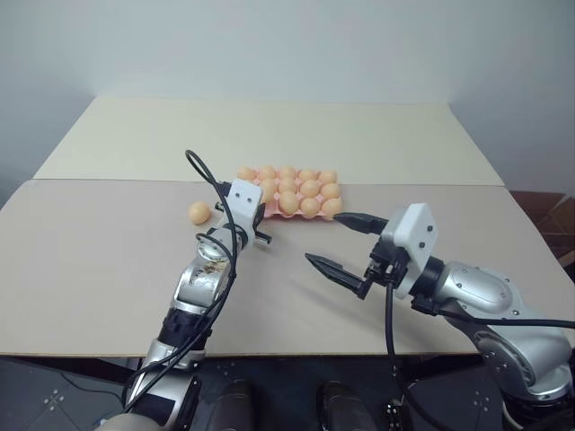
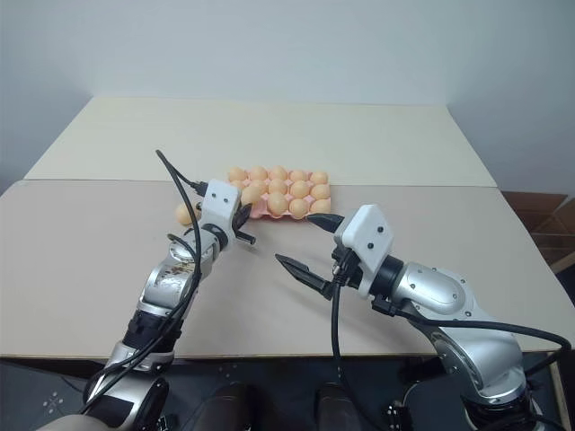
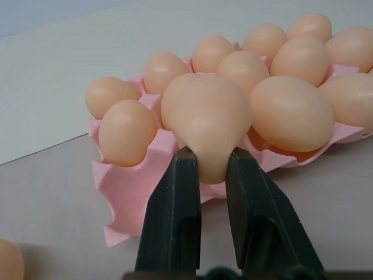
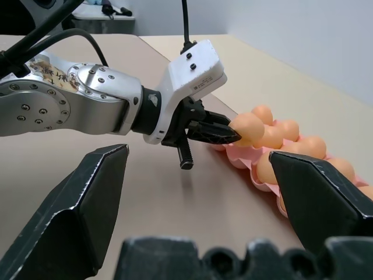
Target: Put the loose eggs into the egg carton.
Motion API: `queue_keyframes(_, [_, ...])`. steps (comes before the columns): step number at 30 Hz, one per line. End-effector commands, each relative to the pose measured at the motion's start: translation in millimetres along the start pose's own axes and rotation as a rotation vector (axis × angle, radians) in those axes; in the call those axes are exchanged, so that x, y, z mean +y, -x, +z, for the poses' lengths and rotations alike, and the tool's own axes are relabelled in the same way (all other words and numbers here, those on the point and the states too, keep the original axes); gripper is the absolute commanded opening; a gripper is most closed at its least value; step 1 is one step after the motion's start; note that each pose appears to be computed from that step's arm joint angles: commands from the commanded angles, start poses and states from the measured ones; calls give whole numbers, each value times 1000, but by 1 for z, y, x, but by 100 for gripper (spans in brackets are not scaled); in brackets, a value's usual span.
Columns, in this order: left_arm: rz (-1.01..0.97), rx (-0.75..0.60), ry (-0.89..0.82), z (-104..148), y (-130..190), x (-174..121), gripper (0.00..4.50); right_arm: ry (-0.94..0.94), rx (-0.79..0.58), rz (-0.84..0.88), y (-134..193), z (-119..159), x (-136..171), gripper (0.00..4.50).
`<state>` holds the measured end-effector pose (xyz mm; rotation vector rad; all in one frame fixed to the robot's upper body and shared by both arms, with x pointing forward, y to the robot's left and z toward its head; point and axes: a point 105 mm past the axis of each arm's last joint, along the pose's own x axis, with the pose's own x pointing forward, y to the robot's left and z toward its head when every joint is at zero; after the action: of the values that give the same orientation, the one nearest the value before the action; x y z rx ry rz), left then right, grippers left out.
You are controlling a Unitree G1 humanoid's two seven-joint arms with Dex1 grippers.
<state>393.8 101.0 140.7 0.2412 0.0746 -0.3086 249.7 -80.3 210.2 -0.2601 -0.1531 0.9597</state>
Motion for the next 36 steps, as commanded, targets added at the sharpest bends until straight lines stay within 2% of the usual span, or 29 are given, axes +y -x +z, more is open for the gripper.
queue_keyframes(1, [1, -53, 10, 11, -1, 2, 38, 52, -37, 4, 2, 13, 3, 450])
queue_keyframes(2, [2, -58, 21, 11, -1, 2, 38, 53, -36, 5, 2, 13, 3, 450])
queue_keyframes(3, [2, -64, 28, 11, -1, 3, 107, 54, -36, 6, 2, 13, 4, 450])
queue_keyframes(10, [3, -92, 0, 16, 2, 3, 308, 57, -31, 13, 4, 12, 6, 450])
queue_keyframes(14, [40, -153, 12, 28, 18, 10, 308, 58, -30, 17, 5, 11, 7, 450])
queue_keyframes(18, [74, -219, 24, 35, 54, 18, 308, 53, -47, 28, 10, 11, 10, 450])
queue_keyframes(24, [144, -153, 24, 12, 103, 29, 308, 47, -83, 52, 16, 6, 16, 450])
queue_keyframes(31, [198, -56, 59, -13, 129, 51, 308, 30, -94, 92, 16, 3, 23, 450])
queue_keyframes(34, [210, -30, 72, -19, 132, 62, 363, 41, -80, 114, 17, 0, 27, 450])
queue_keyframes(36, [239, -13, 71, -20, 133, 73, 426, 50, -74, 124, 18, 0, 28, 450])
